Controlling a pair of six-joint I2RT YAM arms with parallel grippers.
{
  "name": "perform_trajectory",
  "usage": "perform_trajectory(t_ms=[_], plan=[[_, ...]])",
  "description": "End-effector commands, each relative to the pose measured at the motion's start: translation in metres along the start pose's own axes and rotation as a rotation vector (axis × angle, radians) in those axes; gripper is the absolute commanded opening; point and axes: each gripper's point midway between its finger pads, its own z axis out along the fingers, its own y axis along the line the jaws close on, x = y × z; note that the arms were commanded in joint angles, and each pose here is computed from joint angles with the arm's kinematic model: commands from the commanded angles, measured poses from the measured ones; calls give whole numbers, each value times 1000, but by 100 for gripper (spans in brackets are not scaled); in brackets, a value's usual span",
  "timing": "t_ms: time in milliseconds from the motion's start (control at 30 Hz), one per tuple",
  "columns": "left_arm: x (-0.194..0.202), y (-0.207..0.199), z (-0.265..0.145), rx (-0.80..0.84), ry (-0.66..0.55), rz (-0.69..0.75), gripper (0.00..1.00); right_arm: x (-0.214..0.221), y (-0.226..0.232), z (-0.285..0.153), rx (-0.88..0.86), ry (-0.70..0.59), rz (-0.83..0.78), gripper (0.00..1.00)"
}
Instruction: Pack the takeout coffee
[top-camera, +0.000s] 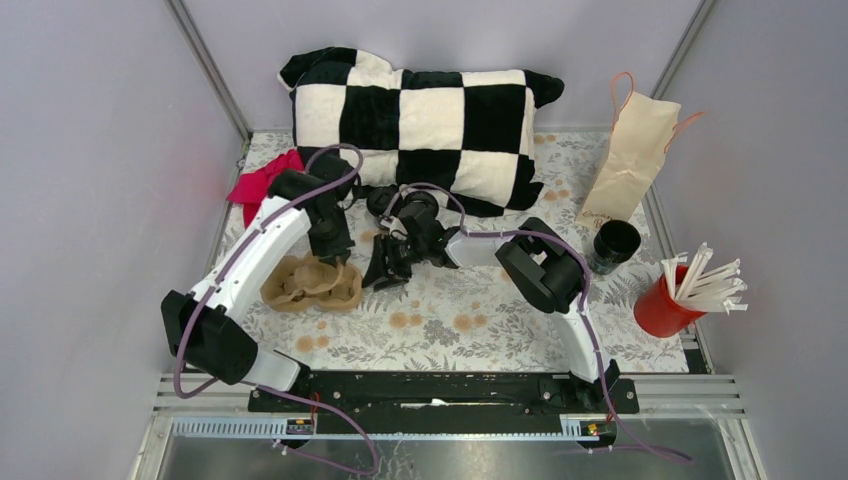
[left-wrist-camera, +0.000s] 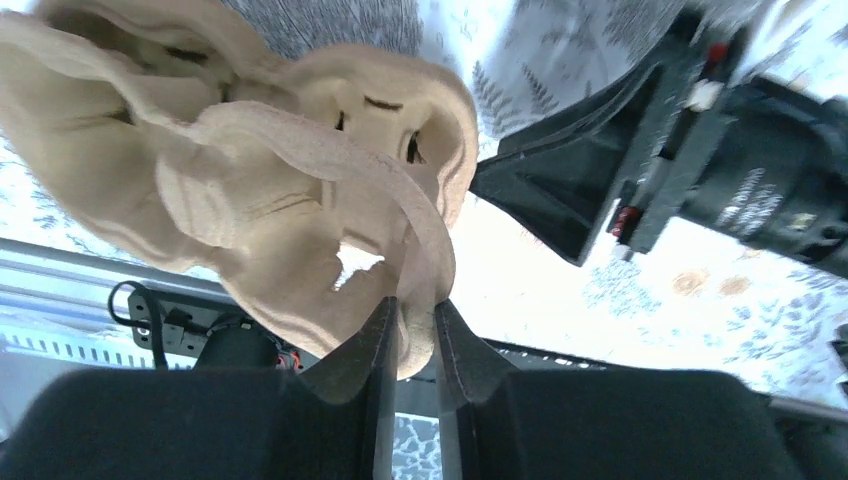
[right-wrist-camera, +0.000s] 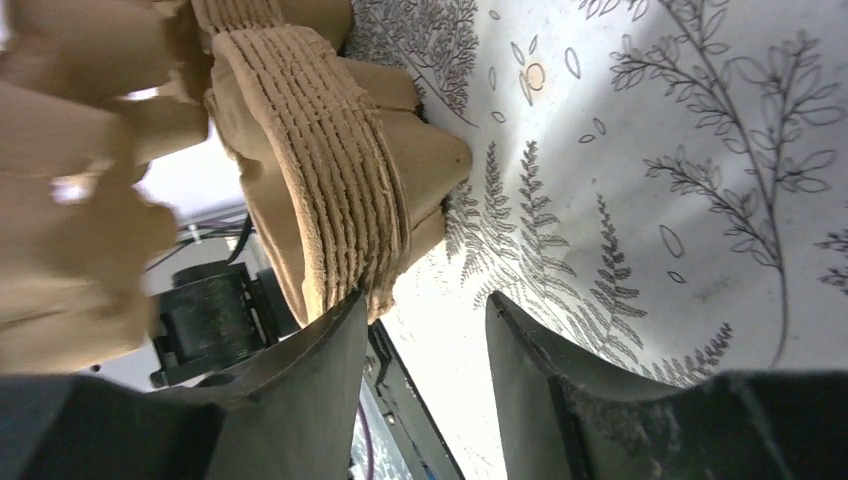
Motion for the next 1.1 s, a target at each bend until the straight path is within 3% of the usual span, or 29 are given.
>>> perform_trajectory(t_ms=[0,167,300,467,667,900,1067], plan=[[-30,11,-51,-57,-165,-84,0,-20,29,-34,116,-39,-133,55],[-54,5,-86,2,-289,-95,0,-43,29,-109,323,-76,-236,59],[-65,5,-94,18,-353,-77,0,-68,24,-201,537,-163,-304,66],[-74,3,-96,29,-400,-38,0,-106,29,-319,796,-366,-353,70],[-86,17,-108,-33,-482,-46,0,-156,46,-447,1136,-720,-352,74],[-107,28,-129,-103,-571,-70,0,-186,66,-529,1306,-1022,-282,69],[-123,37,-148,-147,-666,-62,0,-200,38,-582,1345,-1143,-182,67]])
